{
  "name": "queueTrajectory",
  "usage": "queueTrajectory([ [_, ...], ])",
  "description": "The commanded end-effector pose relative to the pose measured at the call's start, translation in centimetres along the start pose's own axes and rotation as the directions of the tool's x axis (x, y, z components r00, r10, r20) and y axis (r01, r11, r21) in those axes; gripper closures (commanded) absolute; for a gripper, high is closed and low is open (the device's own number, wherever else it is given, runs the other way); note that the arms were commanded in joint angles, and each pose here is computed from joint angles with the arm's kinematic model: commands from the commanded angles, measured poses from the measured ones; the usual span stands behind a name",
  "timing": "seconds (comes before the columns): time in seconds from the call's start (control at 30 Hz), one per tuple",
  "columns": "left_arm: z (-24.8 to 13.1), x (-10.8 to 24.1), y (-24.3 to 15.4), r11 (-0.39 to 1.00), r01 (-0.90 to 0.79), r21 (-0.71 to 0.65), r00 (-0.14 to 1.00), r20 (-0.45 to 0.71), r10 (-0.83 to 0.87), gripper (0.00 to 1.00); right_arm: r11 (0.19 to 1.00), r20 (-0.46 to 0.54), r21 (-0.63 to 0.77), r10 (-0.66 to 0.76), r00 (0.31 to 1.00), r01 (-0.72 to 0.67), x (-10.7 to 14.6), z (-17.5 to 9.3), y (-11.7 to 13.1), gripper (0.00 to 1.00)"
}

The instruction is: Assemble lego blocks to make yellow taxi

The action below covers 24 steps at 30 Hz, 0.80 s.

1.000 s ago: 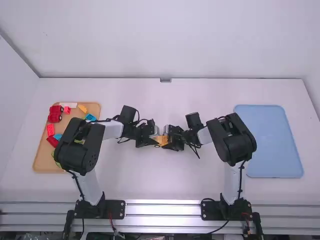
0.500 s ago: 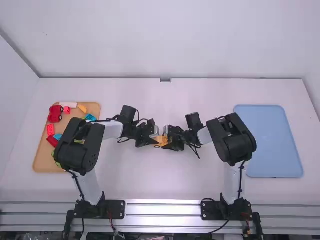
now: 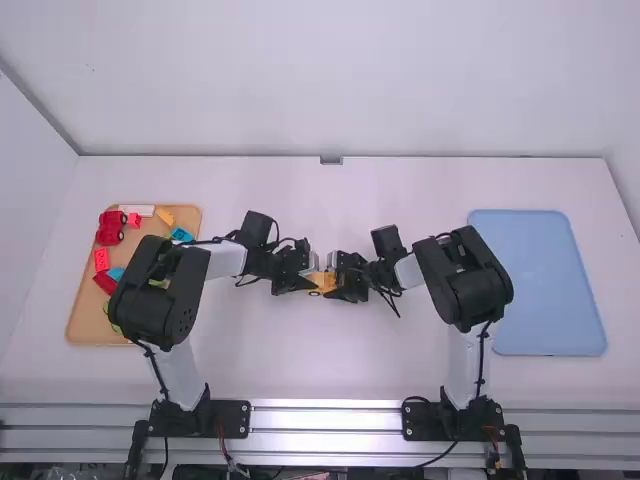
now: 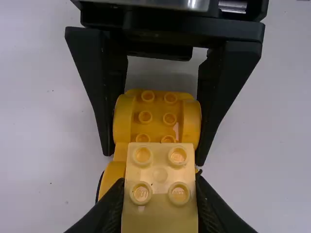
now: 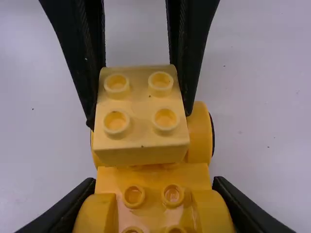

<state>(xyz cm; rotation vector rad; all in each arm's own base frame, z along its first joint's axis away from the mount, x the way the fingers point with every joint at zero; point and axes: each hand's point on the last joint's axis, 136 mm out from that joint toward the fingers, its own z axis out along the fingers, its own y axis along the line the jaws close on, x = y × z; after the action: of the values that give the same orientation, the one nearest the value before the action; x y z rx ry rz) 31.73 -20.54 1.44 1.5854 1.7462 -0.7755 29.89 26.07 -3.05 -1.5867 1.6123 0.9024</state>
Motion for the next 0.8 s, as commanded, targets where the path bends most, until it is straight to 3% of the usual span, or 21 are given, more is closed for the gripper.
queueTrajectory([
  [0.0, 0.3, 0.53, -0.1, 1.0, -0.013, -0.001, 1.0, -0.023, 0.013, 0.86, 0.999, -0.045, -0.013, 0.041, 0.998, -0.042, 1.39, 0.4, 0.95, 0.52],
  [0.33, 0.38, 0.46, -0.16, 1.0, -0.016, 0.001, 1.0, -0.023, 0.016, 0.77, 0.999, -0.046, -0.012, 0.042, 0.998, -0.043, 1.42, 0.38, 0.93, 0.52],
  [0.77, 0.19, 0.66, 0.22, 1.0, -0.017, -0.013, 0.999, -0.028, 0.016, 0.78, 0.999, -0.046, -0.013, 0.043, 0.998, -0.043, 1.41, 0.4, 0.97, 0.52],
])
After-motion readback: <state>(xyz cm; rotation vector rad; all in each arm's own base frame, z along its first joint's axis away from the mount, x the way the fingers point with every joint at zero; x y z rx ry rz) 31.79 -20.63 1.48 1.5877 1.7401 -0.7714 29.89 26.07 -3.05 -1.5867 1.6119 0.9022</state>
